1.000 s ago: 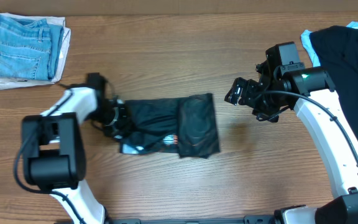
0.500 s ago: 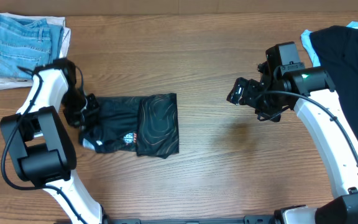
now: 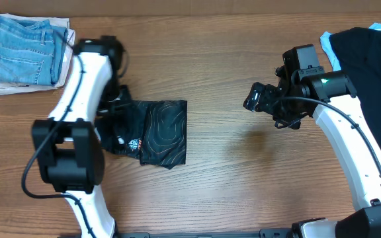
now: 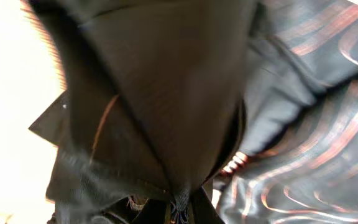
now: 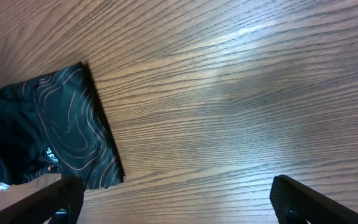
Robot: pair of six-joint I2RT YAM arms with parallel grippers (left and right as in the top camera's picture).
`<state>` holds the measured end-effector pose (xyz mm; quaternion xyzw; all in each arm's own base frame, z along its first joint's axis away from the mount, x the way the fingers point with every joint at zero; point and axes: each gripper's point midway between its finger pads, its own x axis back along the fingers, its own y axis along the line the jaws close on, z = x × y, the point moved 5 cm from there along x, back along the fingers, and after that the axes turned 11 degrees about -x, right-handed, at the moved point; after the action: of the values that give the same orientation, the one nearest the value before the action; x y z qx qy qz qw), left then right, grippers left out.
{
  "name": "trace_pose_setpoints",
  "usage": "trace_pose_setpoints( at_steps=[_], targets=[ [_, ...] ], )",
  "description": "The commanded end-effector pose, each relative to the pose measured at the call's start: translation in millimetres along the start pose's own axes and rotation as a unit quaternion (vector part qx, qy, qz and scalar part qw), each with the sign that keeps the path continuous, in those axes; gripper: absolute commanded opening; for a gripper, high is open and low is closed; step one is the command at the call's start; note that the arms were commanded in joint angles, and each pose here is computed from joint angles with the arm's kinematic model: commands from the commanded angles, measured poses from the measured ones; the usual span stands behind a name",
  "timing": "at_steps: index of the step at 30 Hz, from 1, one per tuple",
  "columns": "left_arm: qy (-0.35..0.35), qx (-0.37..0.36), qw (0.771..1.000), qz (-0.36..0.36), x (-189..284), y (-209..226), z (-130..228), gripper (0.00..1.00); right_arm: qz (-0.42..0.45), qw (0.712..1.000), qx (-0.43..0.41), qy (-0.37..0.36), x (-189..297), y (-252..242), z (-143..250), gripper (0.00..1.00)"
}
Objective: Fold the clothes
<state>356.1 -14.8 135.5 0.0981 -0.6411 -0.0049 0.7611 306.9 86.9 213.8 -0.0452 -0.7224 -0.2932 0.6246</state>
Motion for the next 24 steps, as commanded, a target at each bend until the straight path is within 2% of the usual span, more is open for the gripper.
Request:
trace_pose_setpoints(
  at_steps=[1, 11, 24],
  targets=[
    [-0.023, -0.016, 0.999, -0.023, 12, -28, 4, 0.04, -0.008, 1.0, 0.008, -0.024, 12, 4, -6, 1.0],
    [-0.03, -0.085, 0.996, -0.024, 18, -93, 31, 0.04, 0.015, 0.999, 0.006, -0.043, 12, -1, -10, 1.0],
    [-0.03, -0.119, 0.992, 0.001, 19, -122, 44, 0.04, 0.044, 0.996, 0.005, -0.073, 13, -8, -19, 1.0]
  ],
)
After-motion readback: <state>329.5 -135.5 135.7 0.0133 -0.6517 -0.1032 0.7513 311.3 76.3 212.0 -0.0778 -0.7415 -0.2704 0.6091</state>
